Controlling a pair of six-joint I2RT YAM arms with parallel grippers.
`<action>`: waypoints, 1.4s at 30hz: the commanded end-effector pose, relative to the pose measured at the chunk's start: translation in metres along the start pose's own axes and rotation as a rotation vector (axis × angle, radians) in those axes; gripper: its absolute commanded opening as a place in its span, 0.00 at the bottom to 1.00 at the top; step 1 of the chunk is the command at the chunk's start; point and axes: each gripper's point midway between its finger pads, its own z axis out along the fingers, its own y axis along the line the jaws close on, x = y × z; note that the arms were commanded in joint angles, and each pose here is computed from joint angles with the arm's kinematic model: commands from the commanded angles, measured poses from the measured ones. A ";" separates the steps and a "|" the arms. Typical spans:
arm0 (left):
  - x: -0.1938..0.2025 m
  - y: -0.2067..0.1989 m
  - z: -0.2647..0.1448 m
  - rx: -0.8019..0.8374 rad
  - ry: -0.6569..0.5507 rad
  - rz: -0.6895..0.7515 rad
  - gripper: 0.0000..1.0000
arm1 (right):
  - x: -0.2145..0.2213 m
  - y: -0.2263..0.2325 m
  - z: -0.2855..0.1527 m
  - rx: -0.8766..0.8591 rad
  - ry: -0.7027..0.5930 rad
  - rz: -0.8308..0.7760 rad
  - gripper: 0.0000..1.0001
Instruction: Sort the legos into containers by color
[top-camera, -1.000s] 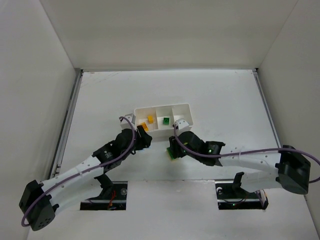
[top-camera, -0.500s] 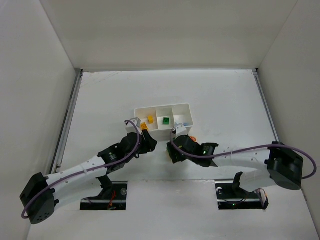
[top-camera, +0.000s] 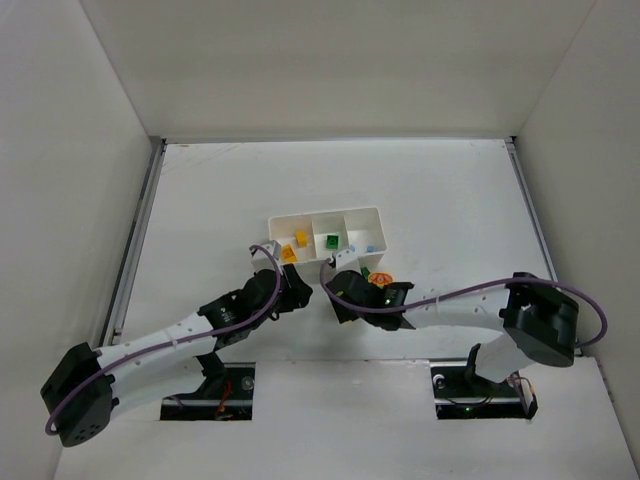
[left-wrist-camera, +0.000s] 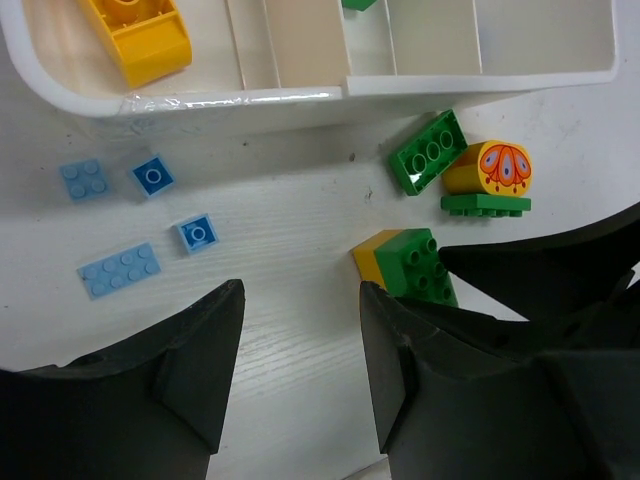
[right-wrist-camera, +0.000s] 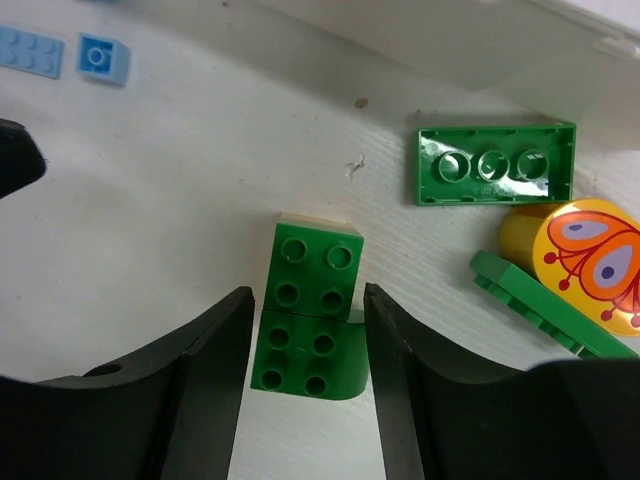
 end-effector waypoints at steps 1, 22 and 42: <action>-0.002 -0.002 0.002 0.008 -0.021 -0.027 0.47 | -0.010 0.001 -0.001 0.027 -0.013 -0.010 0.54; -0.024 -0.039 -0.015 0.233 -0.150 -0.204 0.52 | -0.070 -0.009 -0.046 -0.209 -0.241 0.306 0.29; -0.075 -0.103 -0.046 0.584 -0.327 -0.422 0.57 | -0.142 0.006 -0.097 -0.657 -0.425 0.736 0.29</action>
